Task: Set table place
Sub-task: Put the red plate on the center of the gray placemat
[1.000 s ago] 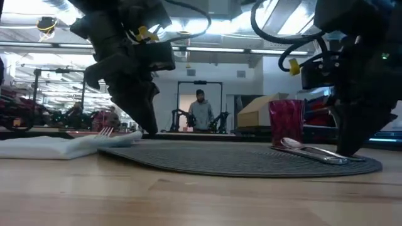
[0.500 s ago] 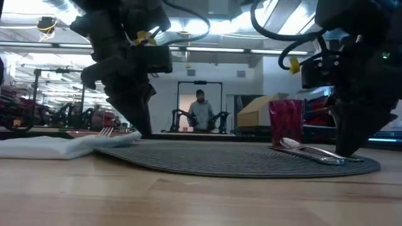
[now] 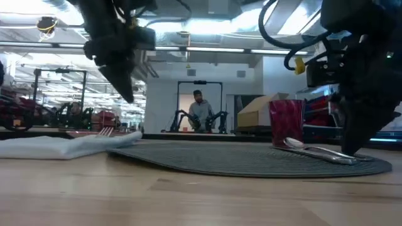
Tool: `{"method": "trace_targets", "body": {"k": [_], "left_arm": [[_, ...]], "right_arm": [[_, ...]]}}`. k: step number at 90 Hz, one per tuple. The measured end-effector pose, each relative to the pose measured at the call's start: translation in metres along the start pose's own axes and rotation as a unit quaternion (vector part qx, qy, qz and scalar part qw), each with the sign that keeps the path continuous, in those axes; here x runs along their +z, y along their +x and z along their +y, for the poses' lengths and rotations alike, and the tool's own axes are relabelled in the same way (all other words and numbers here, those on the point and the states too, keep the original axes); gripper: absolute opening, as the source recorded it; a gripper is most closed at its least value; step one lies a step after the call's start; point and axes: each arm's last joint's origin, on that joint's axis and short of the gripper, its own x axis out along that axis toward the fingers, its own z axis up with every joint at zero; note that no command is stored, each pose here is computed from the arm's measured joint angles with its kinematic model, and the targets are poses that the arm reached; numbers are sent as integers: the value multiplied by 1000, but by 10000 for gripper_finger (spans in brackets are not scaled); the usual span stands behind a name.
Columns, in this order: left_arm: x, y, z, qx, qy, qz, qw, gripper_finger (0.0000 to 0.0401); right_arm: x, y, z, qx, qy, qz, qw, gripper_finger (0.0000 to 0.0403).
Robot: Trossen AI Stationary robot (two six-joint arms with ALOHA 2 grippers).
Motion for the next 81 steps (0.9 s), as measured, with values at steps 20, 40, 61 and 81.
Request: {"method": "trace_targets", "body": {"k": [20,40,61,81], "left_arm": [[-11,3,37,47,-37,76,995,0],[-13,10,55,65,-19,103,992,13],[-25,26,67,77,-32,126,989,66],[-42,42,74,87,-62,146,983,119]], "right_arm": [[1,-1,0,1,-8,-6,1000,0],[1,-1,0,3,-10,-6,1000,7],[2,-2,0,3,-21,-6,1000,51],[2,-2,0,2,-25,-6,1000,87]]}}
